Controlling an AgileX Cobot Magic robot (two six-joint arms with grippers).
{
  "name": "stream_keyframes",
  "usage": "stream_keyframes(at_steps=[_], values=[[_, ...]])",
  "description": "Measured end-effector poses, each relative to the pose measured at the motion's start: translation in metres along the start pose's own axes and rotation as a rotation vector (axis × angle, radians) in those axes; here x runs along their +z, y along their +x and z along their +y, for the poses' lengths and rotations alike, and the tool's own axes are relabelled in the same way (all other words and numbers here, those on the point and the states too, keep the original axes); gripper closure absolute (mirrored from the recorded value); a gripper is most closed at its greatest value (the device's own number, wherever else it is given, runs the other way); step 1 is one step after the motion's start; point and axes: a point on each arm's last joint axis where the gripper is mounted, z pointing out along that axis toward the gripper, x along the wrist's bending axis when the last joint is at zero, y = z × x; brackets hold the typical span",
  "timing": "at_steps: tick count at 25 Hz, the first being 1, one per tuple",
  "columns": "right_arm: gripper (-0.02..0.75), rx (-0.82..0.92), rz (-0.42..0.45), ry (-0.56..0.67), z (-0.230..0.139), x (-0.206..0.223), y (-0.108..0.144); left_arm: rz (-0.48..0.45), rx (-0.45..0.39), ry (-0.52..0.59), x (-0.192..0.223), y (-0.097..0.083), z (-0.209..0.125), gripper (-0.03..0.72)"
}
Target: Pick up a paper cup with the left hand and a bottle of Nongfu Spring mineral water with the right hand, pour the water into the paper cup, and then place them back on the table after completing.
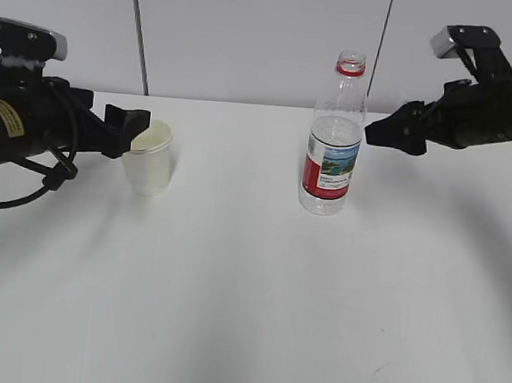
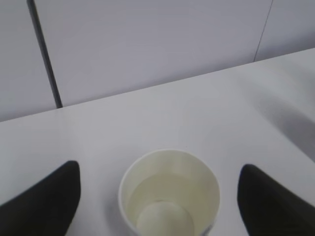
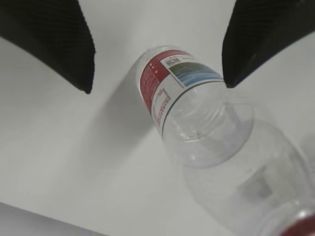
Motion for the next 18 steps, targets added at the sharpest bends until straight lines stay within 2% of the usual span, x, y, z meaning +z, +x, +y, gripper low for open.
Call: stream_keyframes(at_steps=[6,11,18], values=[[0.146,0.004,-0.043,-0.036,0.009,-0.019,-0.003,0.008,-0.002,0.009,-0.003,0.0,0.002,0.098],[0.146,0.013,-0.204,-0.042,0.01,-0.025,-0.019,0.018,-0.027,0.017,-0.006,0.0,0.006,0.098],[0.146,0.055,-0.307,-0.062,0.014,-0.028,-0.029,0.043,-0.061,0.022,-0.016,0.0,0.018,0.098]])
